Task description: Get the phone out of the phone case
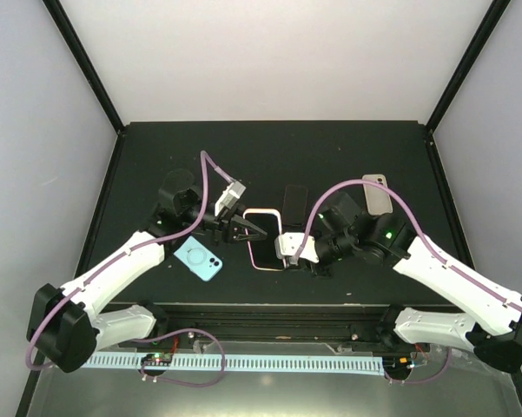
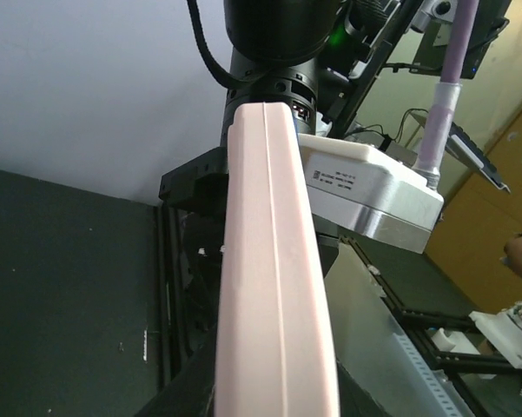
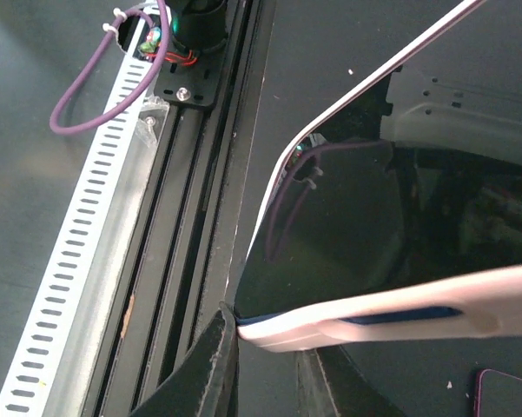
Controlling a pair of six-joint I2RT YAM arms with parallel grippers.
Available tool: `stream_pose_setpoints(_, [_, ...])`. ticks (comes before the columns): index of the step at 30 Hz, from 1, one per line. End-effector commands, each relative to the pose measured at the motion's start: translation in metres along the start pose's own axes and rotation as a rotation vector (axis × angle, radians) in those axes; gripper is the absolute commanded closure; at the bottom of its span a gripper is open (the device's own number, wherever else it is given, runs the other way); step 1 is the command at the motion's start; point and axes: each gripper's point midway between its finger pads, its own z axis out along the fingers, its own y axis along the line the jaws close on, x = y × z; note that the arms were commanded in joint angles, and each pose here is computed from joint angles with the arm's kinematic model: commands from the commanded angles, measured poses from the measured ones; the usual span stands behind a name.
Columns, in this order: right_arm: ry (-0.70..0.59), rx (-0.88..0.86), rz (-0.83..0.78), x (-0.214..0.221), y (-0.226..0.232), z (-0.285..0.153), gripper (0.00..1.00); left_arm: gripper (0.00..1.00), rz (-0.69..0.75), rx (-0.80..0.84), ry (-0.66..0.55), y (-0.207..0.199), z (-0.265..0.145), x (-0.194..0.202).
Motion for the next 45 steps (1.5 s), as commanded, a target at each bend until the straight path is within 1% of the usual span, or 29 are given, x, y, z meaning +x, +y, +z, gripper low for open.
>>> stream_pose_setpoints(1, [-0.085,0.095,-0.179,-0.035,-0.016,-0.009,0.92,0.98,-0.077,-0.043,-0.028,0.011,-0.001,-0.012])
stream_pose_setpoints(8, [-0.067,0.154,-0.22,-0.037,-0.028,-0.011,0.92,0.98,-0.107,-0.019,-0.016,0.011,0.002,-0.008])
stream_pose_setpoints(18, [-0.079,0.28,-0.168,-0.043,-0.054,-0.012,0.94,0.98,-0.116,-0.007,-0.008,0.01,0.004,-0.005])
stream_pose_setpoints(20, [-0.072,0.346,-0.144,-0.042,-0.067,-0.012,0.93,0.98,-0.114,0.0,-0.005,0.008,0.004,-0.006])
stream_pose_setpoints(25, [-0.083,0.597,-0.038,-0.041,-0.117,-0.028,0.92,0.98,-0.118,0.011,0.001,0.006,0.005,-0.004])
stream_pose_setpoints(28, [-0.127,0.647,0.022,-0.046,-0.131,-0.04,0.9,0.99,-0.12,0.013,0.002,0.006,0.006,-0.004])
stream_pose_setpoints(30, [-0.168,0.64,0.065,-0.051,-0.135,-0.046,0.83,0.98,-0.123,0.015,0.005,0.006,0.007,-0.003])
stream_pose_setpoints(32, [-0.205,0.609,0.104,-0.056,-0.135,-0.047,0.78,0.98,-0.124,0.015,0.005,0.006,0.007,-0.003])
stream_pose_setpoints(36, [-0.279,0.502,0.165,-0.066,-0.127,-0.047,0.75,0.98,-0.119,0.013,0.005,0.005,0.007,-0.003])
stream_pose_setpoints(41, [-0.382,0.319,0.231,-0.079,-0.112,-0.049,0.65,0.98,-0.118,0.01,0.005,0.005,0.007,-0.003])
stream_pose_setpoints(45, [-0.422,0.269,0.269,-0.085,-0.11,-0.052,0.62,0.99,-0.118,0.007,0.004,0.006,0.007,-0.003])
